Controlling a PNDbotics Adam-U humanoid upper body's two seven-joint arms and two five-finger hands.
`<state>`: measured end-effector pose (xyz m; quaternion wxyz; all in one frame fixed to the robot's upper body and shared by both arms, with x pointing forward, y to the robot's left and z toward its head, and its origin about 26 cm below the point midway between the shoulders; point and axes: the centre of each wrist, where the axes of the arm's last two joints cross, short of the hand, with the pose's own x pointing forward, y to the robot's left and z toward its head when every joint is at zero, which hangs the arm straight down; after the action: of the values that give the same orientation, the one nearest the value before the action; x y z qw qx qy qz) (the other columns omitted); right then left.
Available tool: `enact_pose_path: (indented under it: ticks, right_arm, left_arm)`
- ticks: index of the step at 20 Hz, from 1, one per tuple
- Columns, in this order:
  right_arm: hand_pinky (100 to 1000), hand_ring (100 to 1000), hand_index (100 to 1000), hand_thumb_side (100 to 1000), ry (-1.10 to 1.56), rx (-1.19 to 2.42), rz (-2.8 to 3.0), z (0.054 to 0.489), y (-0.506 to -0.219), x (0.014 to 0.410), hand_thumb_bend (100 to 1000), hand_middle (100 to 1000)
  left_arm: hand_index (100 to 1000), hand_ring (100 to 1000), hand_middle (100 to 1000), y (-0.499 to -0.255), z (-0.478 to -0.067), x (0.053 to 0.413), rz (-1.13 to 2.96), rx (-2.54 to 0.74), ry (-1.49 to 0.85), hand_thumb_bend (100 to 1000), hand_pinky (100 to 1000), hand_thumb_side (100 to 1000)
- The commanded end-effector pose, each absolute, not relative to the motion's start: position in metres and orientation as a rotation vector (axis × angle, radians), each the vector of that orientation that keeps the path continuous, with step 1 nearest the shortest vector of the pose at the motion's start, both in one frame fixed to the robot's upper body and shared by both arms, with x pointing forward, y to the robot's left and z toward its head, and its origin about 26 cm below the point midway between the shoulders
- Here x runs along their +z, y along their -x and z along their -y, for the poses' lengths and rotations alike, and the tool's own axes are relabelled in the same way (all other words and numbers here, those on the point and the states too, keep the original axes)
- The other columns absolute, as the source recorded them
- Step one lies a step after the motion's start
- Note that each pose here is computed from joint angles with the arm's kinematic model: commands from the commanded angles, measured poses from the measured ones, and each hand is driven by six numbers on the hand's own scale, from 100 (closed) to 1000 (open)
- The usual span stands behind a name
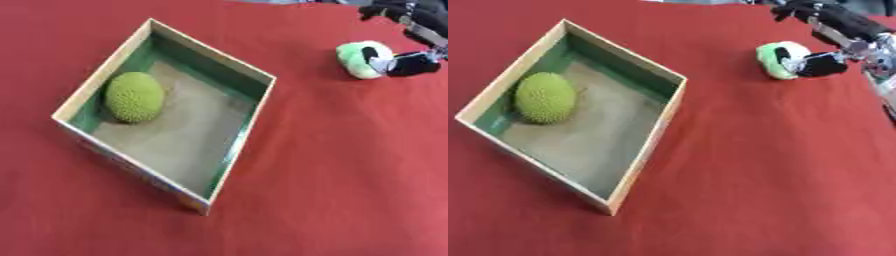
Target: Pick up objects on the table and place them in the box.
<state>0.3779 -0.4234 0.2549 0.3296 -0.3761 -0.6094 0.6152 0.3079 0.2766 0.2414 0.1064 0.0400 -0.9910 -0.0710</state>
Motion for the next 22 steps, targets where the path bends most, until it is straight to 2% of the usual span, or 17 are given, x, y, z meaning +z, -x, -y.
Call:
enact_pose_path:
  ticks: [1, 2, 4, 8, 11, 14, 16, 18, 22]
  right_arm:
    - [981, 1000, 1000, 377, 1.043, 1.73, 1.497, 0.435, -0.368, 0.281, 100, 884]
    - [988, 1000, 1000, 383, 1.048, 1.747, 1.478, 0.436, -0.368, 0.28, 100, 891]
    - [987, 1000, 1000, 425, 1.062, 1.762, 1.448, 0.438, -0.369, 0.278, 170, 897]
    - [987, 1000, 1000, 504, 1.088, 1.74, 1.414, 0.44, -0.375, 0.271, 190, 896]
    - [985, 1000, 1000, 499, 1.089, 1.713, 1.401, 0.442, -0.38, 0.265, 185, 894]
    - [976, 1000, 1000, 506, 1.104, 1.681, 1.393, 0.444, -0.384, 0.262, 224, 893]
    - [974, 1000, 1000, 482, 1.136, 1.635, 1.405, 0.445, -0.387, 0.261, 193, 888]
    - [973, 1000, 1000, 474, 1.165, 1.595, 1.42, 0.445, -0.389, 0.259, 212, 887]
    - [969, 1000, 1000, 520, 1.192, 1.588, 1.382, 0.448, -0.393, 0.252, 261, 897]
  left_arm:
    - [869, 787, 703, -0.304, -0.276, 0.248, 2.937, -0.231, -0.112, 136, 837, 700]
    - [869, 789, 703, -0.304, -0.276, 0.248, 2.937, -0.232, -0.111, 135, 837, 700]
    - [869, 790, 704, -0.304, -0.276, 0.248, 2.936, -0.234, -0.108, 134, 838, 701]
    - [870, 792, 704, -0.304, -0.275, 0.247, 2.934, -0.236, -0.099, 131, 838, 703]
    - [870, 793, 704, -0.304, -0.275, 0.247, 2.93, -0.235, -0.095, 129, 838, 708]
    - [870, 793, 704, -0.305, -0.274, 0.247, 2.929, -0.235, -0.089, 127, 838, 711]
    - [870, 793, 704, -0.305, -0.273, 0.247, 2.928, -0.235, -0.087, 122, 839, 712]
    - [870, 793, 703, -0.305, -0.273, 0.246, 2.925, -0.235, -0.086, 122, 838, 717]
    - [870, 793, 703, -0.305, -0.272, 0.246, 2.924, -0.237, -0.076, 119, 838, 720]
